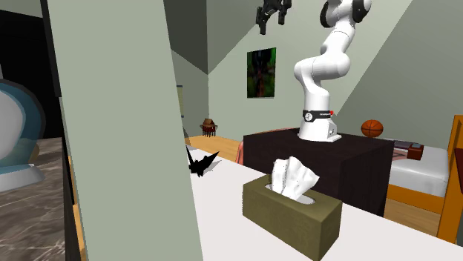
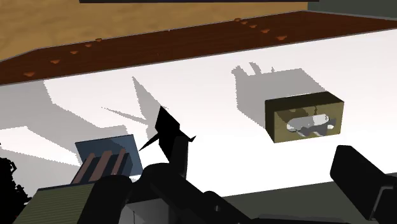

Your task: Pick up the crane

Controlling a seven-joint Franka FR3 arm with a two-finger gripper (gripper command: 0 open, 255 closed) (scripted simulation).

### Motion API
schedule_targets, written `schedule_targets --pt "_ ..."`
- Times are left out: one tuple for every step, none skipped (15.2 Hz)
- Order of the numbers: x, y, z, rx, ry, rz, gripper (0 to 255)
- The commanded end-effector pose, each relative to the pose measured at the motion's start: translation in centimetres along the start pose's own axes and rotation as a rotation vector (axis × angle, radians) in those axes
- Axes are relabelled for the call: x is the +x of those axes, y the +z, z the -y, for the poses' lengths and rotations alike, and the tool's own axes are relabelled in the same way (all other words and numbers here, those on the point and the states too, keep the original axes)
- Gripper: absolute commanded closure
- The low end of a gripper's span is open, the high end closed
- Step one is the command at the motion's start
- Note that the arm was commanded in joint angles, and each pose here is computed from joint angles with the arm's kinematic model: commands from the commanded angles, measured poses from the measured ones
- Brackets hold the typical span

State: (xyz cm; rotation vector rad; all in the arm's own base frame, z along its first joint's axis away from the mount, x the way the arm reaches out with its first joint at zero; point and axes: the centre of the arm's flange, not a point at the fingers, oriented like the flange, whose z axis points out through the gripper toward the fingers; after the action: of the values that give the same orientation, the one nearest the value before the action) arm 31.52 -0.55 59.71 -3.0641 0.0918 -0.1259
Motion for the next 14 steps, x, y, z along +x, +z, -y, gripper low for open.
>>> schedule_targets --pt "0.0 0.0 0.0 0.000 0.000 0.000 0" --pt "0.5 1.1 -0.4 0.002 -0.005 -0.004 0" --pt "1.0 2.3 -0.8 0.004 -0.010 -0.009 0" --pt "1.4 3.4 -1.2 0.006 -0.014 -0.013 0" --pt "1.9 4.6 -1.5 0.007 -0.019 -0.017 0" --pt "2.4 5.7 -1.9 0.009 -0.024 -0.022 0" --pt "2.9 6.9 -2.3 0.011 -0.029 -0.026 0" --pt "3.5 8.0 -2.6 0.013 -0.034 -0.030 0" --pt "4.0 9.2 -3.0 0.015 -0.038 -0.035 0" --pt "4.5 10.3 -3.4 0.017 -0.043 -0.039 0" --pt "5.0 11.4 -3.7 0.019 -0.048 -0.043 0" --pt "5.6 12.6 -4.1 0.021 -0.053 -0.048 0" --pt "6.1 13.7 -4.4 0.022 -0.058 -0.052 0" --pt "6.7 14.8 -4.7 0.024 -0.062 -0.056 0"
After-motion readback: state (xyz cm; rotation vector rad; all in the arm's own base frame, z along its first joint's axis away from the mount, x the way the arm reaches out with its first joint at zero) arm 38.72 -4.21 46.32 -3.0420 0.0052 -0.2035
